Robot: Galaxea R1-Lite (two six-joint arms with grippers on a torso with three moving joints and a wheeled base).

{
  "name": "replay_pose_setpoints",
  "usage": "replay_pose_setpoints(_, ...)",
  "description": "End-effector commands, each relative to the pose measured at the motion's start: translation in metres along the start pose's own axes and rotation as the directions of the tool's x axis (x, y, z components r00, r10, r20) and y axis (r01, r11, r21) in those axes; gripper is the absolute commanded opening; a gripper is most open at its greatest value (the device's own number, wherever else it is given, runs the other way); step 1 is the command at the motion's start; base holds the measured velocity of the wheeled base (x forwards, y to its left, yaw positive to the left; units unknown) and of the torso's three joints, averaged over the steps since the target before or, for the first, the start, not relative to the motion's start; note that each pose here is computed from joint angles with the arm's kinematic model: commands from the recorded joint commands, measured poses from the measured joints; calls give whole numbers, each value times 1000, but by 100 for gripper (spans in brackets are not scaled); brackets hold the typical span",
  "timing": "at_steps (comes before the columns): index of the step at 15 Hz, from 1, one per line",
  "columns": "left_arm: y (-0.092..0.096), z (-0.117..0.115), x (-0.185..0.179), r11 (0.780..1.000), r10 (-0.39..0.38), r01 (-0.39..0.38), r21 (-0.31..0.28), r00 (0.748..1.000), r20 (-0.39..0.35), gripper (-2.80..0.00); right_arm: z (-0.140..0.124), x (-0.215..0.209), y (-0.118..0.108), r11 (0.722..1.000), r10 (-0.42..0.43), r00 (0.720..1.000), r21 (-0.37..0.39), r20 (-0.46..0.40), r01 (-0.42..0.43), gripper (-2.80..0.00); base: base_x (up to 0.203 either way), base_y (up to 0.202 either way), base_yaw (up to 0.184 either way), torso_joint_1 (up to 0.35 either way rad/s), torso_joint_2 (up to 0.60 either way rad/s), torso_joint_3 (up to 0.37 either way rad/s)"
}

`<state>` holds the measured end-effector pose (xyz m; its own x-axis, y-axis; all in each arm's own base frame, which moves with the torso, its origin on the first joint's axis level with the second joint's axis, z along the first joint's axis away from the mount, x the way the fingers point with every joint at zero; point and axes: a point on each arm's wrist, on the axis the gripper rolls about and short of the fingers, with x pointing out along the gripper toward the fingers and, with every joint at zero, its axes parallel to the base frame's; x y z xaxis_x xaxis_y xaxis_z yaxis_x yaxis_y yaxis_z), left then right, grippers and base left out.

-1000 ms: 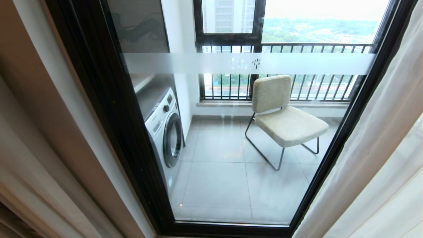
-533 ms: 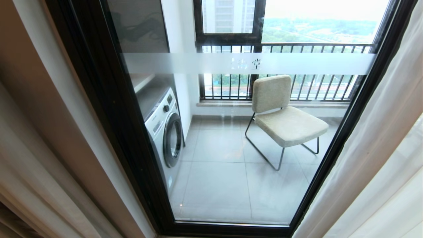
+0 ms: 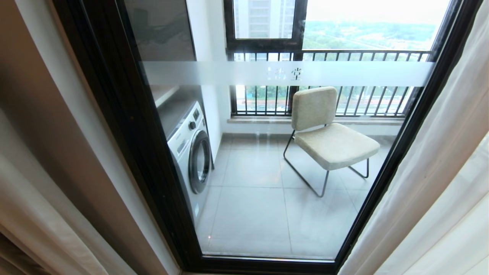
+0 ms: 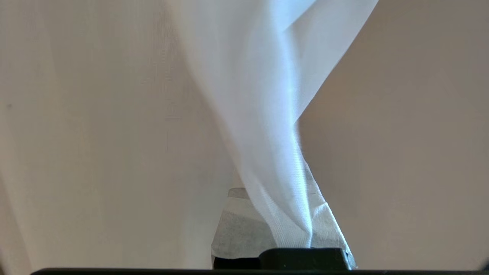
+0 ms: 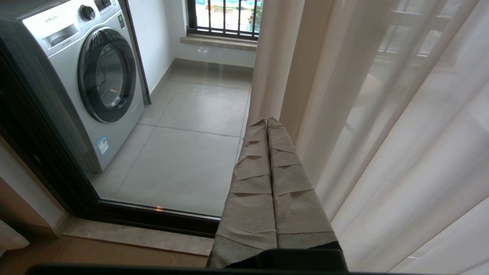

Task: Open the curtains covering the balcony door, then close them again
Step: Close the inner curtains on both sides

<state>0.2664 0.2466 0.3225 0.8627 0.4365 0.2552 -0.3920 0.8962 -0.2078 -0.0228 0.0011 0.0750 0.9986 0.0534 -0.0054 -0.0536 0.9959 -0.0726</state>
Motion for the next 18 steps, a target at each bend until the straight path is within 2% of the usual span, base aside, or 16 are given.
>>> replay_pose_setpoints(1, -14, 20, -25, 1000, -16, 16, 8, 999, 30, -280, 0, 0, 0, 1000, 1, 1000, -1, 0, -1, -280, 0, 0, 0, 0, 0, 0)
replay_pose_setpoints(3, -20, 26, -38, 999, -41, 41, 11, 999, 28, -280, 0, 0, 0, 1000, 0, 1000, -1, 0, 0, -280, 0, 0, 0, 0, 0, 0)
replay_pose_setpoints(5, -29, 34, -45, 993, -114, 114, 2, 993, 29, -280, 0, 0, 0, 1000, 1, 1000, -1, -1, -1, -280, 0, 0, 0, 0, 0, 0)
replay_pose_setpoints(8, -39, 38, -61, 983, -182, 183, -16, 983, 12, -280, 0, 0, 0, 1000, 2, 1000, -1, -1, -2, -280, 0, 0, 0, 0, 0, 0)
replay_pose_setpoints(12, -65, 39, -72, 952, -305, 305, -39, 952, -2, -280, 0, 0, 0, 1000, 2, 1000, -1, 0, -2, -280, 0, 0, 0, 0, 0, 0)
replay_pose_setpoints(15, -96, 38, -74, 911, -408, 407, -66, 913, 1, -280, 0, 0, 0, 1000, 1, 1000, -1, 0, -1, -280, 0, 0, 0, 0, 0, 0)
replay_pose_setpoints(18, -131, 36, -81, 850, -519, 517, -101, 854, 5, -280, 0, 0, 0, 1000, 2, 1000, -1, 1, -2, -280, 0, 0, 0, 0, 0, 0)
